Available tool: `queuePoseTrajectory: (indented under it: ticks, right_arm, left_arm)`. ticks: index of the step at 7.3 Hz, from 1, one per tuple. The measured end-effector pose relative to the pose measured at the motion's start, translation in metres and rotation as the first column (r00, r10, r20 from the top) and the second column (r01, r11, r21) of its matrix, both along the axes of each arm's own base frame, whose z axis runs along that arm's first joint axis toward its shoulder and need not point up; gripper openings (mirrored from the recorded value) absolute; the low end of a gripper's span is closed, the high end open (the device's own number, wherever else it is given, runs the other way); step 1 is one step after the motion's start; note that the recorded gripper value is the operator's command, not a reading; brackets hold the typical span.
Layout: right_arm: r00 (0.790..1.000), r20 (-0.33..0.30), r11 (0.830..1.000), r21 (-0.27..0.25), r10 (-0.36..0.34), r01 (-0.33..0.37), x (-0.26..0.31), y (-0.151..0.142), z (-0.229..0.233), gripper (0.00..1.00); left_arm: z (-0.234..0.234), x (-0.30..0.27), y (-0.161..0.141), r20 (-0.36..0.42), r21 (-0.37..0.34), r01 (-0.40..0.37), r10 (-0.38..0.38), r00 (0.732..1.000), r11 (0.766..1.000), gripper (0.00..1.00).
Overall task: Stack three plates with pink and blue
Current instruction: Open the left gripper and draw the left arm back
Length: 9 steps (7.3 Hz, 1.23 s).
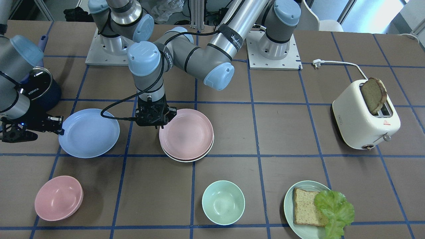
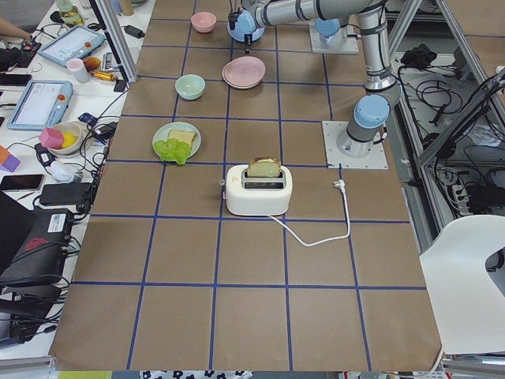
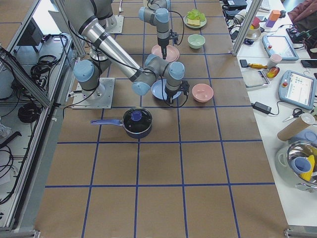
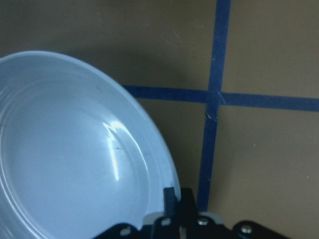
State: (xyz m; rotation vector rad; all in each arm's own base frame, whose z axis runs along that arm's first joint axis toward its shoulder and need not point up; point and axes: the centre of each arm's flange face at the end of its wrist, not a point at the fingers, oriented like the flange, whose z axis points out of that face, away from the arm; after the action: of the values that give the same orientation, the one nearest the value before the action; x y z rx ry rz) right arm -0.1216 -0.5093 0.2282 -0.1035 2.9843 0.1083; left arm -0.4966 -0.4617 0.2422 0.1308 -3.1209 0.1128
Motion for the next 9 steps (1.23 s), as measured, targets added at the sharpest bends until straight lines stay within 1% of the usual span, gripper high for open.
queuePoseTrajectory:
  ticks: [2, 3, 4, 5, 6, 7, 8, 9]
  right_arm:
    - [1.0, 0.019, 1.0, 0.021, -0.002, 0.001, -0.005, -0.01, 0.008, 0.0]
    - [1.0, 0.021, 1.0, 0.023, -0.003, 0.002, -0.006, -0.012, 0.01, 0.0]
    - [1.0, 0.022, 1.0, 0.025, -0.013, 0.012, -0.005, -0.012, 0.011, 0.0]
    - [0.999, 0.027, 0.999, 0.029, -0.043, 0.042, -0.002, -0.011, 0.014, 0.0]
    - [0.997, 0.036, 0.997, 0.027, -0.075, 0.074, 0.003, -0.011, 0.018, 0.0]
    - [0.995, 0.039, 0.996, 0.023, -0.09, 0.089, 0.008, -0.012, 0.022, 0.0]
    - [0.995, 0.037, 0.995, 0.022, -0.097, 0.097, 0.015, -0.015, 0.027, 0.0]
    - [0.994, 0.035, 0.994, 0.027, -0.107, 0.106, 0.023, -0.02, 0.032, 0.0]
  left_arm:
    - [0.026, 0.012, -0.016, -0.02, -0.032, -0.015, 0.014, 1.0, 0.999, 1.0]
    - [0.048, 0.03, -0.032, -0.029, -0.043, -0.028, 0.026, 0.999, 0.999, 1.0]
    - [0.073, 0.061, -0.052, -0.029, -0.033, -0.028, 0.027, 0.999, 0.999, 1.0]
    - [0.099, 0.101, -0.073, -0.032, -0.003, -0.031, 0.031, 0.999, 1.0, 1.0]
    - [0.121, 0.146, -0.089, -0.033, 0.043, -0.06, 0.062, 0.998, 0.997, 1.0]
    - [0.138, 0.188, -0.096, -0.021, 0.096, -0.082, 0.084, 0.996, 0.992, 1.0]
    - [0.156, 0.227, -0.096, -0.009, 0.142, -0.057, 0.059, 0.998, 0.988, 1.0]
    - [0.176, 0.259, -0.088, -0.007, 0.171, -0.021, 0.022, 1.0, 0.985, 1.0]
